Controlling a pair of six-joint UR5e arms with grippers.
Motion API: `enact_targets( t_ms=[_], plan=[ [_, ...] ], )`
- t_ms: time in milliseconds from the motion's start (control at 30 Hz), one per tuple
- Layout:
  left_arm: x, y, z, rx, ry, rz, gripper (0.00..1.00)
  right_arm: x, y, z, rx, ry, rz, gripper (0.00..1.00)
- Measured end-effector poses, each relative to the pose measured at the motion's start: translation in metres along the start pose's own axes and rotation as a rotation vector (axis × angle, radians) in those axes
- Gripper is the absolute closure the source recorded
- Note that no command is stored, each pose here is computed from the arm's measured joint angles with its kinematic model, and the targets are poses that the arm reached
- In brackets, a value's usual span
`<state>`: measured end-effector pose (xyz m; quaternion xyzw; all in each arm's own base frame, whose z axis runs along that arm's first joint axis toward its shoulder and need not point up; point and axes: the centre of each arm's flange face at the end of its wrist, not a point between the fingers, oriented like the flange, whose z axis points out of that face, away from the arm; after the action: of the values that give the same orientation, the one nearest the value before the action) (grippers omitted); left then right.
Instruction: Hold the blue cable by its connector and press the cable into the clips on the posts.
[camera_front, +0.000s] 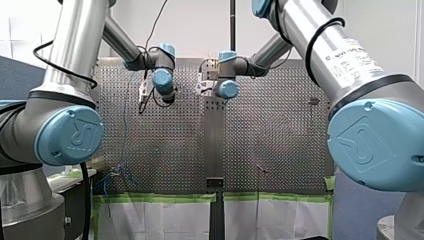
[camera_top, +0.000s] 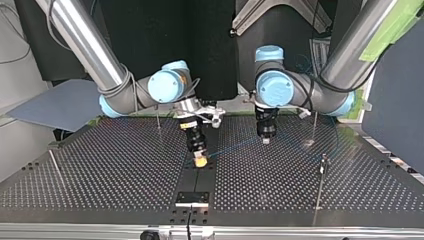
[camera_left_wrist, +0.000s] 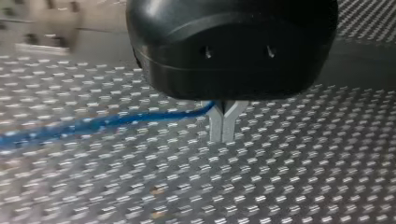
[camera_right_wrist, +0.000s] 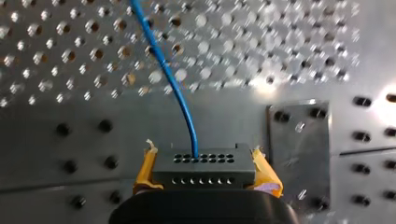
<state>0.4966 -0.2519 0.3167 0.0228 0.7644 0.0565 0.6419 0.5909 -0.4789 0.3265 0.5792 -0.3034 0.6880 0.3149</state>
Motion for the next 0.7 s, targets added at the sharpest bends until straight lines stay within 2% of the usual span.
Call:
enact_targets(
  t_ms=[233, 400, 567, 700],
  plan=[
    [0.043, -0.015, -0.004, 0.016, 0.034, 0.011, 1.0, -0.021, 0.015, -0.008, -0.069, 0.003, 0.016, 1.0],
    [0.06, -0.02, -0.012, 0.024, 0.036, 0.009, 1.0, -0.043, 0.03, -0.014, -0.127, -0.002, 0.01, 1.0],
    [0.074, -0.024, -0.021, 0.016, 0.035, 0.009, 1.0, -0.084, 0.042, -0.023, -0.179, -0.035, 0.002, 1.0],
    [0.092, -0.029, -0.03, 0.02, 0.042, 0.013, 1.0, -0.115, 0.046, -0.031, -0.198, -0.063, 0.003, 1.0]
  ],
)
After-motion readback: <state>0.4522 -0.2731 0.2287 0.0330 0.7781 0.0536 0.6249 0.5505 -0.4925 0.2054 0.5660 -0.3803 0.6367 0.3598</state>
